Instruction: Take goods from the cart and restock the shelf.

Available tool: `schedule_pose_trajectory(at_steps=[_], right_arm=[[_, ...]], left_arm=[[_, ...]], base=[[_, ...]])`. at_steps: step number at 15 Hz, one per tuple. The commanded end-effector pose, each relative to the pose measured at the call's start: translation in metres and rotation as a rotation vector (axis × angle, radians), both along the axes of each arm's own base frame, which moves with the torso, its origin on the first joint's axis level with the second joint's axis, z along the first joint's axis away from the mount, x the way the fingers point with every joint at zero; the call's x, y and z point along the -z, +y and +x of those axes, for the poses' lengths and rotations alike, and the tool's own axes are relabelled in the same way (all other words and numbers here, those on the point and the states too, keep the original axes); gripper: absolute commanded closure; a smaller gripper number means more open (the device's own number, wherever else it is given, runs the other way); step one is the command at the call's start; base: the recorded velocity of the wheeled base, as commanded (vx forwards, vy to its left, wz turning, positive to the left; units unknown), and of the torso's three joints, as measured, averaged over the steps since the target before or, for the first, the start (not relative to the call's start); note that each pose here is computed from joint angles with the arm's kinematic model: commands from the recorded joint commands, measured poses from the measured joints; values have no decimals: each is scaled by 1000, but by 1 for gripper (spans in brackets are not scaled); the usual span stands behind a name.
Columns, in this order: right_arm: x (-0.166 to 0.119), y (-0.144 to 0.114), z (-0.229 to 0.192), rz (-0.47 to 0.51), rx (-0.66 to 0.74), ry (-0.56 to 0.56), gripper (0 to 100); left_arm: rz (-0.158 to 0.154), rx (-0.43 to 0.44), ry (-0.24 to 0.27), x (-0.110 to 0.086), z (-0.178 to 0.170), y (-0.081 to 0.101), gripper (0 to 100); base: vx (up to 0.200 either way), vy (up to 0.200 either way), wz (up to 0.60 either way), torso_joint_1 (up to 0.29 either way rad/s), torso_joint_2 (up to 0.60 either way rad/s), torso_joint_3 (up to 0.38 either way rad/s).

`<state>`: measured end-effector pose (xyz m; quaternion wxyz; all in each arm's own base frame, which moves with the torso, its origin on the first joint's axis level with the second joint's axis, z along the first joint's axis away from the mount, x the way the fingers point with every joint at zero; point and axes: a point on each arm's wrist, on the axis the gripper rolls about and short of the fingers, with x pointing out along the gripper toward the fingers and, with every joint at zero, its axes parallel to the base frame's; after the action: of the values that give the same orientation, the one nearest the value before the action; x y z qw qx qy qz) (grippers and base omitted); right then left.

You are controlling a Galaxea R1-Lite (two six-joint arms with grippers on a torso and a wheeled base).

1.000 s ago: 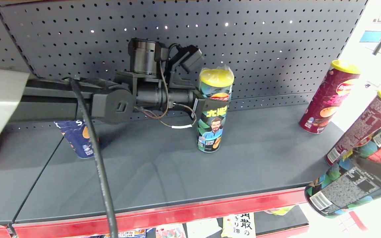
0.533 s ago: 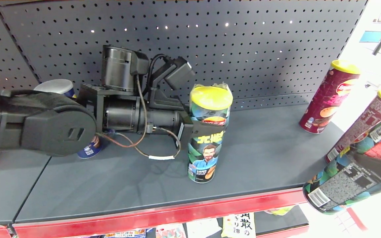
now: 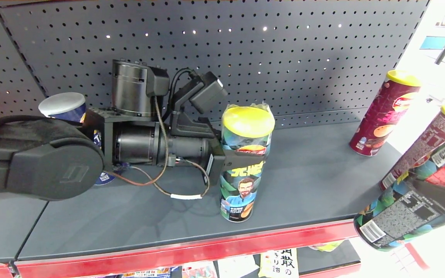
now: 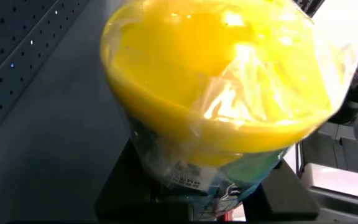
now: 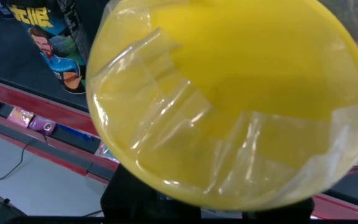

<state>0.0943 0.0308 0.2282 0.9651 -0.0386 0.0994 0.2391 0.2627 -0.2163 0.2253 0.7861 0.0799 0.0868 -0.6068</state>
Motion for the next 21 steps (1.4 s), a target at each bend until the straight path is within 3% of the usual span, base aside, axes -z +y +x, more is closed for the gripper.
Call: schedule_pose_trajectory(at_steps=[1, 10, 21], right_arm=[[0, 0, 0, 0, -1, -1, 100], [1, 0, 1, -2, -1, 5, 100], [1, 1, 2, -4, -1, 8, 100]], left_arm=[[7, 5, 9, 6, 2, -4, 100], [1, 35, 17, 16, 1, -18, 100], [-9, 11, 52, 10, -18, -2, 100]], base=[[0, 0, 0, 0, 0, 0], [0, 0, 0, 0, 0, 0], [0, 0, 0, 0, 0, 0]])
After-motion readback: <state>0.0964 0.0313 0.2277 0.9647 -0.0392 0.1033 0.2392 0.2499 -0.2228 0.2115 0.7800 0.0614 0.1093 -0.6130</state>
